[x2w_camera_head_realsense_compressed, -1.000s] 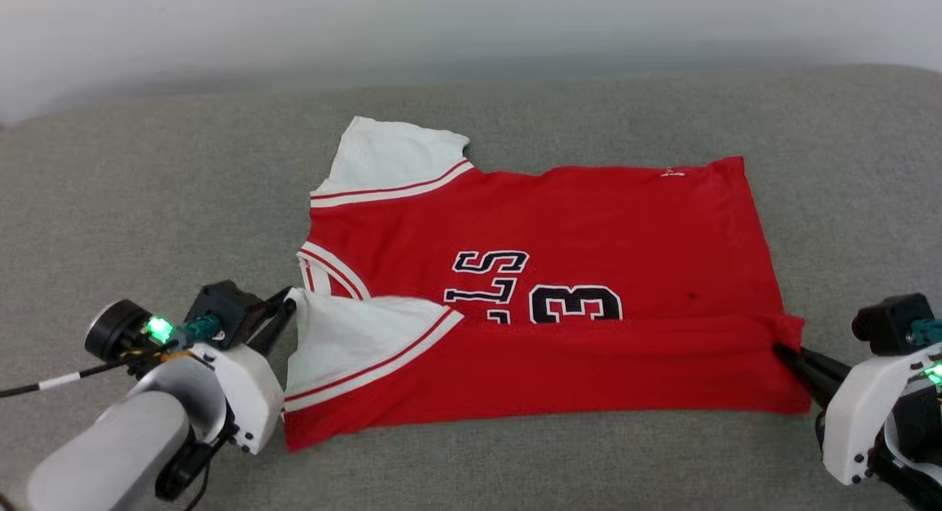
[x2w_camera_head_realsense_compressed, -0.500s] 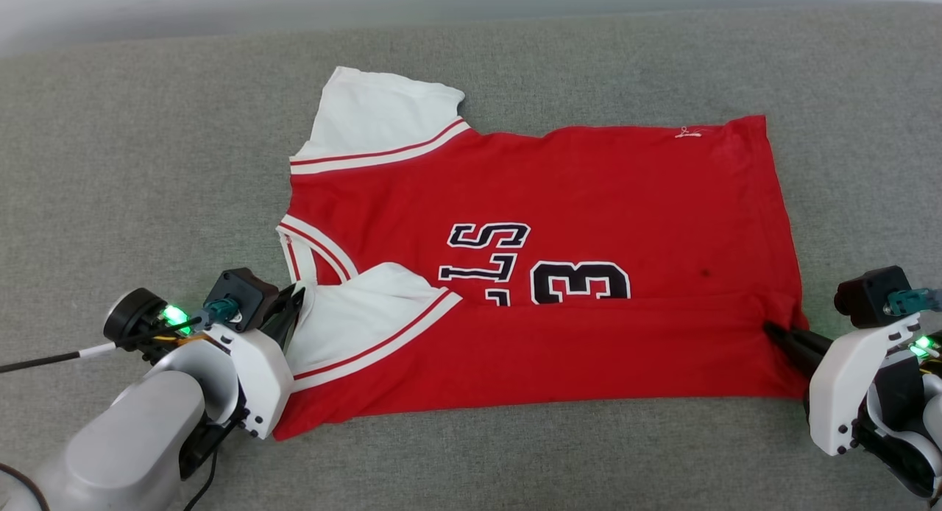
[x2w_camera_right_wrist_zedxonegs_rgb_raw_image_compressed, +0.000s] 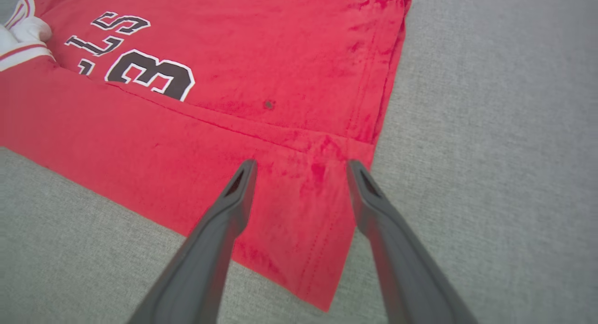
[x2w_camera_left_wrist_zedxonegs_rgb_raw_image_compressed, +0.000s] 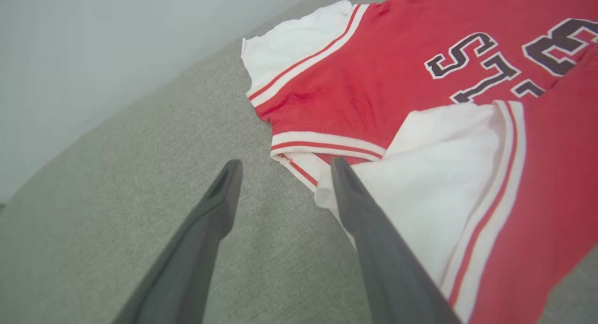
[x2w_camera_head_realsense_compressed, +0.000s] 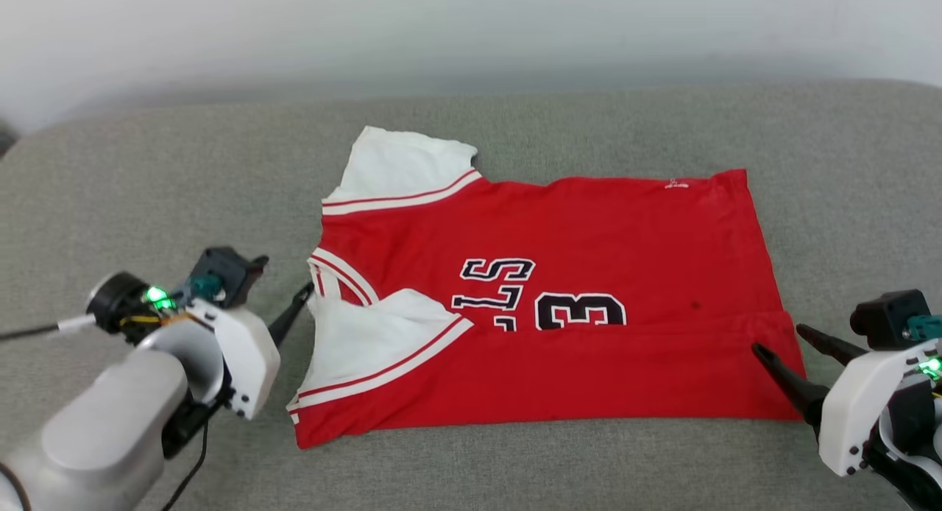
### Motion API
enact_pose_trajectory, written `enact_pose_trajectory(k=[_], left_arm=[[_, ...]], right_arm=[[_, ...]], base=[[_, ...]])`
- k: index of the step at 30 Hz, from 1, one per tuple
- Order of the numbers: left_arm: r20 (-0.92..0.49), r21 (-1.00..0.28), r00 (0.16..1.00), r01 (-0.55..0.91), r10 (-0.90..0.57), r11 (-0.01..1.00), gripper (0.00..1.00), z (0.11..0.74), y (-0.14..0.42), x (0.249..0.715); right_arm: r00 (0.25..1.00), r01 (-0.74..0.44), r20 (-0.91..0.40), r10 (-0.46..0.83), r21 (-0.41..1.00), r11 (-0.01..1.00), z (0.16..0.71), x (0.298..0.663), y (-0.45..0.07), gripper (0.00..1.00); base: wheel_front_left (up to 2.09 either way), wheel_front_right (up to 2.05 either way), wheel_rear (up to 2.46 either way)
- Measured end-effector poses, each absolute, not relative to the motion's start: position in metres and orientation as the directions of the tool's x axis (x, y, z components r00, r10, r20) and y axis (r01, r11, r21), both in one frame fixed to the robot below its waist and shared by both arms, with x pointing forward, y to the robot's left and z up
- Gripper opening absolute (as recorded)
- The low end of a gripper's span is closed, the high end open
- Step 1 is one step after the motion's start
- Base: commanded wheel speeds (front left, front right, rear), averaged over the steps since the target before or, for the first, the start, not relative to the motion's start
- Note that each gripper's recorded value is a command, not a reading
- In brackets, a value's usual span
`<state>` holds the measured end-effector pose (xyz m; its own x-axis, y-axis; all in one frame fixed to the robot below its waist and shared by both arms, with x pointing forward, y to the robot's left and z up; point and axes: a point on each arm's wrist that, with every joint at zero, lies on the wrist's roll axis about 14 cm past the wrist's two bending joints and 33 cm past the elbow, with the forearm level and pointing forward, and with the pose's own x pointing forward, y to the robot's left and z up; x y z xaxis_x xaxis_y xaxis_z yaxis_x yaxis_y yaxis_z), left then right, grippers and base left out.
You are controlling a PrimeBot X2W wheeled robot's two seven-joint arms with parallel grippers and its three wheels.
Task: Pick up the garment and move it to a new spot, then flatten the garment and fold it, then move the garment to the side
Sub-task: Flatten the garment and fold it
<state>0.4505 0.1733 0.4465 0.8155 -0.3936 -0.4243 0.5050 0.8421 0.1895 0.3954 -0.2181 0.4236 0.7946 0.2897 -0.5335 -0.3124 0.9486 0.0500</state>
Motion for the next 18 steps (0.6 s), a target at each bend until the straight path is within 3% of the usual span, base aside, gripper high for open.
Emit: enact_pose_trajectory(k=[3, 9, 12, 18], left_arm=[[-0.418, 0.195, 0.822, 0.496, -0.386, 0.846, 1.00, 0.472, 0.175, 0.454], [-0.543, 0.180, 0.761, 0.519, -0.356, 0.835, 1.00, 0.492, 0.180, 0.449], [-0.674, 0.093, 0.651, 0.544, -0.350, 0.834, 1.00, 0.476, 0.174, 0.432], [-0.833, 0.060, 0.470, 0.600, -0.291, 0.798, 1.00, 0.465, 0.172, 0.412]], right_arm=[[0.807, -0.313, -0.514, 0.292, 0.046, 0.949, 0.432, 0.393, -0.218, 1.00], [0.815, -0.317, -0.500, 0.293, 0.039, 0.948, 0.440, 0.390, -0.216, 1.00], [0.813, -0.321, -0.501, 0.298, 0.041, 0.946, 0.440, 0.388, -0.213, 1.00], [0.801, -0.320, -0.520, 0.295, 0.045, 0.947, 0.437, 0.382, -0.212, 1.00]], base=[[0.00, 0.00, 0.00], [0.00, 0.00, 0.00], [0.00, 0.00, 0.00], [0.00, 0.00, 0.00]])
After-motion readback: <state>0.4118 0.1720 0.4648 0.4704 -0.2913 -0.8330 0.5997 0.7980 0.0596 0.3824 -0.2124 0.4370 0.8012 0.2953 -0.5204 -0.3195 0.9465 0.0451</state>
